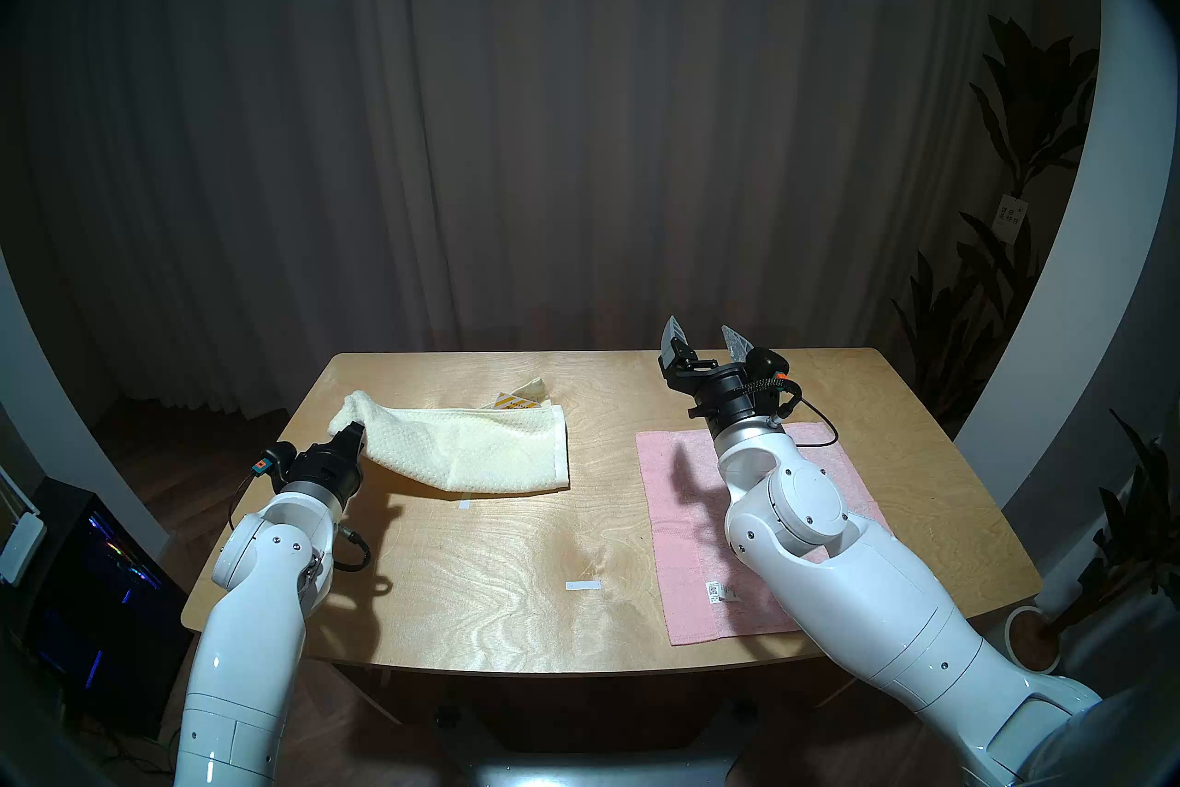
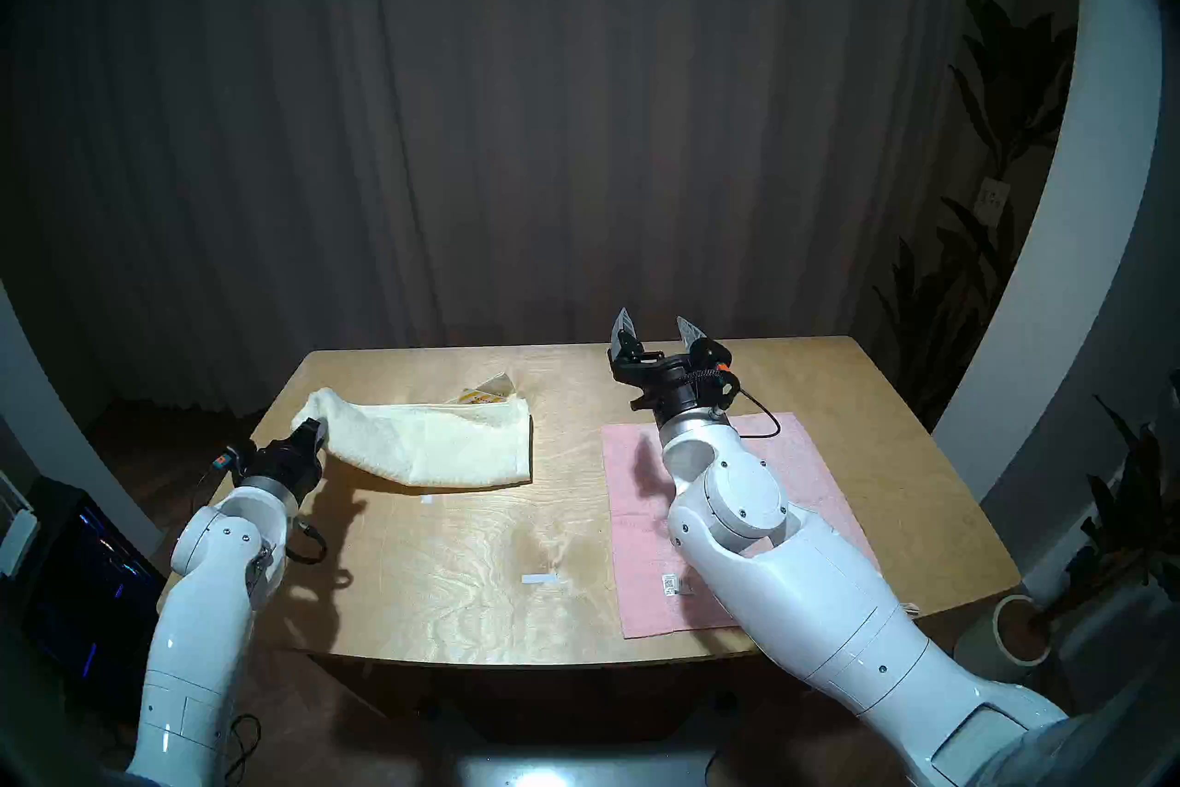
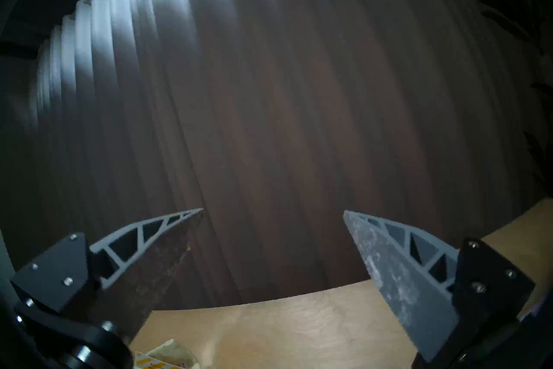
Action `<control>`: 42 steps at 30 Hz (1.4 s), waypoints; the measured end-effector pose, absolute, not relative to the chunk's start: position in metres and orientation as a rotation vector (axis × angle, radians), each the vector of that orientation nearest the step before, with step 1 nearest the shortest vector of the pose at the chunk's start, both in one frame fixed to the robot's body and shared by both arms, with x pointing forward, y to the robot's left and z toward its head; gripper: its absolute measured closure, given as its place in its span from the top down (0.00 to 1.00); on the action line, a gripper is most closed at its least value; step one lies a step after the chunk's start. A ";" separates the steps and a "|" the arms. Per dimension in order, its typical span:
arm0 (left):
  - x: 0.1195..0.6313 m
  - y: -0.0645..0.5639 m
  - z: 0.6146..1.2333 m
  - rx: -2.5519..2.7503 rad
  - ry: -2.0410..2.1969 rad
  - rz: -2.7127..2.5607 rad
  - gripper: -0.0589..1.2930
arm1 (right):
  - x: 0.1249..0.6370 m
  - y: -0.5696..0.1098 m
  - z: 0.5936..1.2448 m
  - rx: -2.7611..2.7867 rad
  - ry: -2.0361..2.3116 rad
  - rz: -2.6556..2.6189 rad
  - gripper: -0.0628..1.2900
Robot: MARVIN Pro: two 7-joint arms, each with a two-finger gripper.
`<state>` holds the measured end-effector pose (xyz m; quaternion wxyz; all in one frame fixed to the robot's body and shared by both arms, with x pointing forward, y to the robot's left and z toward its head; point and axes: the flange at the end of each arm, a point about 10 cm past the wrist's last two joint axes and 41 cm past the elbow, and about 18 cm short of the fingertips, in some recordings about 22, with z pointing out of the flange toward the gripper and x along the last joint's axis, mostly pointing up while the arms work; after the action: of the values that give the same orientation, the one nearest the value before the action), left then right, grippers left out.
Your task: Fold each towel twice and stack them on table
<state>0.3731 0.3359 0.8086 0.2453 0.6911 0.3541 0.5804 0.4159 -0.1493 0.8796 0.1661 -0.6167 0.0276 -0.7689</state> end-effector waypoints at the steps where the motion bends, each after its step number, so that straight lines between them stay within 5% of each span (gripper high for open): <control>1: 0.374 0.332 0.811 1.898 0.934 1.599 0.02 | 0.416 -0.150 0.878 -1.754 0.057 -2.205 0.95; 42: 0.376 0.195 0.801 2.043 0.265 1.674 0.02 | 0.388 -0.177 0.901 -1.511 0.053 -2.448 0.95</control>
<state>0.3765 0.1945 0.8013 0.2413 0.7469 0.0969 0.6119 0.3885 -0.1768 0.9010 0.1319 -0.5204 0.0181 -0.8435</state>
